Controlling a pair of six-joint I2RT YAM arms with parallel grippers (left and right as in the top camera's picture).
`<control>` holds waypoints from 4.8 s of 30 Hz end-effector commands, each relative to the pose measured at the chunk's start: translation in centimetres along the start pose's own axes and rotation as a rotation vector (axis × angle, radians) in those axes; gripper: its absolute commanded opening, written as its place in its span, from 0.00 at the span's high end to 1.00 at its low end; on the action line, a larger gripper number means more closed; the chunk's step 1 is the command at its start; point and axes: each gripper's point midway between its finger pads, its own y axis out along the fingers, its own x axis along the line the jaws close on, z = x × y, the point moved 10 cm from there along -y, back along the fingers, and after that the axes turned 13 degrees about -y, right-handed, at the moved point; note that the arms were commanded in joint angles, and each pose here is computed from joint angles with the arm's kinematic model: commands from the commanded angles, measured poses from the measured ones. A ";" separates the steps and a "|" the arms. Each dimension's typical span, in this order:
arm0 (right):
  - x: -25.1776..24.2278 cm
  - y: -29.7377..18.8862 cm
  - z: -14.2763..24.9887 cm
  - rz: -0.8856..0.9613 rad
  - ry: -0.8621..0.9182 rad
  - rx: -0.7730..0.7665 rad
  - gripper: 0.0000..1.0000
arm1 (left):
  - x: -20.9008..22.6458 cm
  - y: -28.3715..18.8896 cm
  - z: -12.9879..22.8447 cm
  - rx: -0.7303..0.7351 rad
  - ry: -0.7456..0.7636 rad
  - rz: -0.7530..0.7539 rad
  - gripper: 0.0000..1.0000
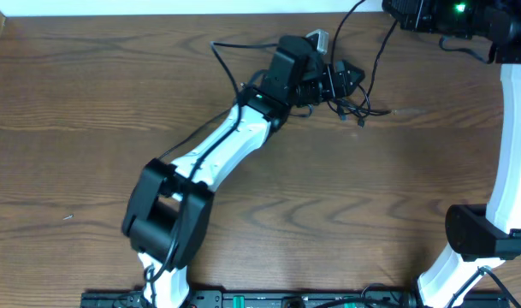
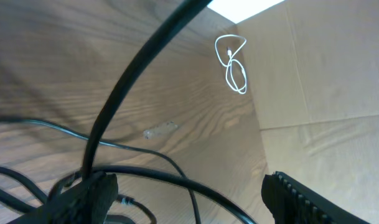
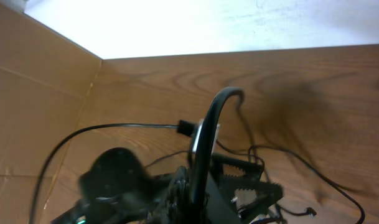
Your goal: Untangle cables
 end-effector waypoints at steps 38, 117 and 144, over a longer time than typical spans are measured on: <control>-15.7 2.8 7.5 0.510 0.310 0.228 0.99 | -4.4 -21.1 -5.3 -0.332 0.341 -0.257 0.93; 7.1 24.6 13.0 -0.240 -0.340 0.133 0.12 | -6.5 -30.2 -4.2 -0.426 0.059 -0.097 0.92; 3.7 31.7 13.6 -0.014 -0.048 -0.030 0.56 | -7.4 -30.8 -3.5 -0.406 -0.054 -0.021 0.93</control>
